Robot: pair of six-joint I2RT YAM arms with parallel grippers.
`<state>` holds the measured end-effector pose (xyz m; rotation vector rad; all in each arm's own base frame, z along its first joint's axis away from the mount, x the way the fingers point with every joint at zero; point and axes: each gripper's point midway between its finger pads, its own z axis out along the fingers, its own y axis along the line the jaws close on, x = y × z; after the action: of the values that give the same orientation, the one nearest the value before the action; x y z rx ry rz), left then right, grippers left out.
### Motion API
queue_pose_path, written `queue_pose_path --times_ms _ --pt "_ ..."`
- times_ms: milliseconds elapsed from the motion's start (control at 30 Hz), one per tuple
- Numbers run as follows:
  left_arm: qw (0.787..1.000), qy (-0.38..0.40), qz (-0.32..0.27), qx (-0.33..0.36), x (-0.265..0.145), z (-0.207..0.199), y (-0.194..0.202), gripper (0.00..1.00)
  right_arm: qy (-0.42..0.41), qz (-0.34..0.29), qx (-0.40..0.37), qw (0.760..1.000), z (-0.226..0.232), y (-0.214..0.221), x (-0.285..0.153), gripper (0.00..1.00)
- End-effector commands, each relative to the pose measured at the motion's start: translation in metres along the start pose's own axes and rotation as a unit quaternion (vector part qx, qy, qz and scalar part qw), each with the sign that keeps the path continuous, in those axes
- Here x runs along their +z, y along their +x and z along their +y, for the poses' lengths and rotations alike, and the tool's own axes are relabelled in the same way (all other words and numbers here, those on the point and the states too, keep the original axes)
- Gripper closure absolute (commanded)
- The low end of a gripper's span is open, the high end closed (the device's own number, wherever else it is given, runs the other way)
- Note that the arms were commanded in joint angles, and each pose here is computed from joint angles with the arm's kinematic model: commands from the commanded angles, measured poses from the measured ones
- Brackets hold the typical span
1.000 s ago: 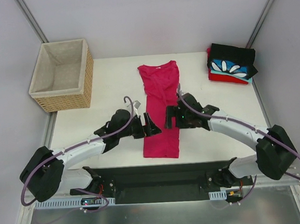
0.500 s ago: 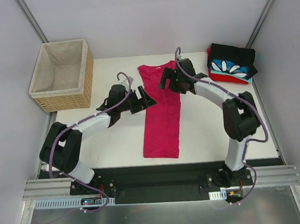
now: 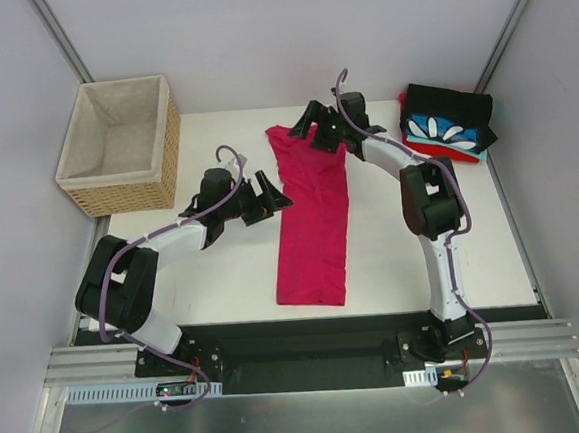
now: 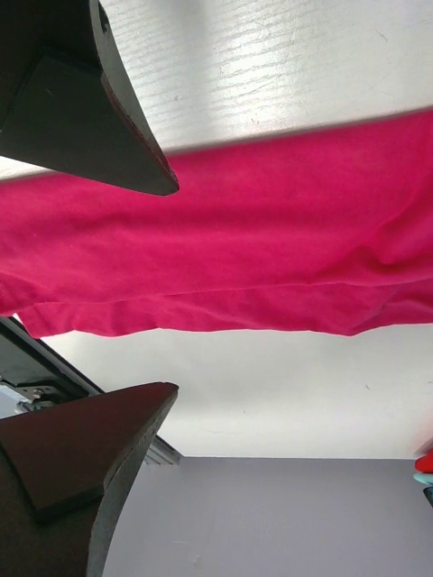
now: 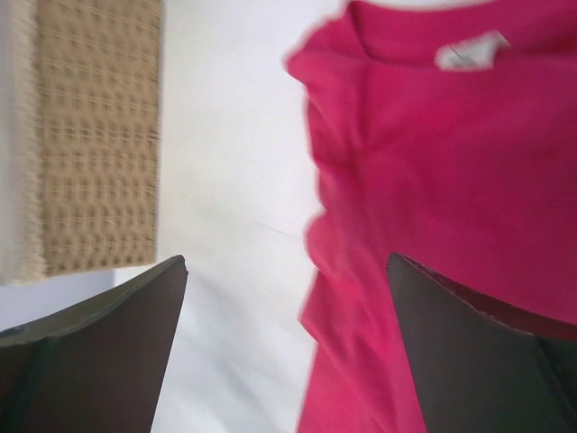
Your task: Fold and stack the t-shirts
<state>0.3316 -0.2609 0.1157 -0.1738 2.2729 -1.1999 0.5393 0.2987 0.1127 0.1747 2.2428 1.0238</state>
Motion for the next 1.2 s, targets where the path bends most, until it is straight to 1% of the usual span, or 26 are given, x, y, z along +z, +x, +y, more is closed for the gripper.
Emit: queue_pose_path --times_ms 0,100,200,333,467,800,867,900,967,1000,1033,1067,1100,1133,1167 --pt "0.999 0.025 -0.01 0.032 -0.009 -0.015 -0.007 0.15 -0.107 -0.048 -0.019 0.993 0.074 -0.048 -0.005 0.03" --pt "0.999 0.023 -0.009 0.024 -0.007 -0.012 -0.008 0.15 -0.108 -0.046 -0.017 0.993 0.076 -0.048 0.005 0.03" --pt "0.999 0.026 -0.01 0.022 -0.006 -0.012 -0.008 0.15 -0.105 -0.042 -0.01 0.994 0.068 -0.041 0.018 0.03" --pt "0.999 0.027 -0.015 0.022 -0.01 -0.013 -0.011 0.15 -0.115 -0.037 0.015 0.993 0.06 -0.036 0.035 0.03" --pt "0.999 0.027 -0.017 0.02 -0.013 -0.013 -0.012 0.15 -0.11 -0.028 0.041 0.993 0.042 -0.024 0.054 0.03" --pt "0.999 0.027 -0.019 0.012 -0.016 -0.011 -0.011 0.15 -0.071 -0.018 0.069 0.995 0.008 -0.002 0.064 0.03" --pt "0.999 0.026 -0.02 0.011 -0.016 -0.01 -0.012 0.15 -0.055 -0.011 0.081 0.995 -0.005 0.005 0.072 0.03" --pt "0.999 0.024 -0.019 0.01 -0.016 -0.008 -0.011 0.15 -0.055 -0.014 0.089 0.994 -0.004 0.001 0.073 0.03" --pt "0.999 0.025 -0.02 0.009 -0.017 -0.008 -0.012 0.14 -0.04 -0.002 0.109 0.993 -0.021 0.009 0.085 0.03" --pt "1.0 0.024 -0.019 0.007 -0.017 -0.007 -0.011 0.15 -0.047 -0.008 0.119 0.992 -0.016 -0.002 0.087 0.03" --pt "0.999 0.025 -0.02 0.007 -0.017 -0.008 -0.012 0.15 -0.048 -0.008 0.125 0.991 -0.018 -0.003 0.09 0.03" --pt "1.0 0.024 -0.019 0.006 -0.017 -0.007 -0.012 0.15 -0.035 0.003 0.14 0.989 -0.034 0.006 0.099 0.03" --pt "1.0 0.025 -0.018 0.004 -0.017 -0.006 -0.011 0.14 -0.034 0.001 0.147 0.989 -0.036 0.002 0.102 0.03" --pt "1.0 0.024 -0.017 0.003 -0.016 -0.006 -0.011 0.15 -0.047 -0.007 0.149 0.988 -0.027 -0.009 0.102 0.03" --pt "1.0 0.023 -0.017 0.001 -0.016 -0.005 -0.011 0.14 -0.039 -0.002 0.158 0.987 -0.038 -0.004 0.11 0.03"
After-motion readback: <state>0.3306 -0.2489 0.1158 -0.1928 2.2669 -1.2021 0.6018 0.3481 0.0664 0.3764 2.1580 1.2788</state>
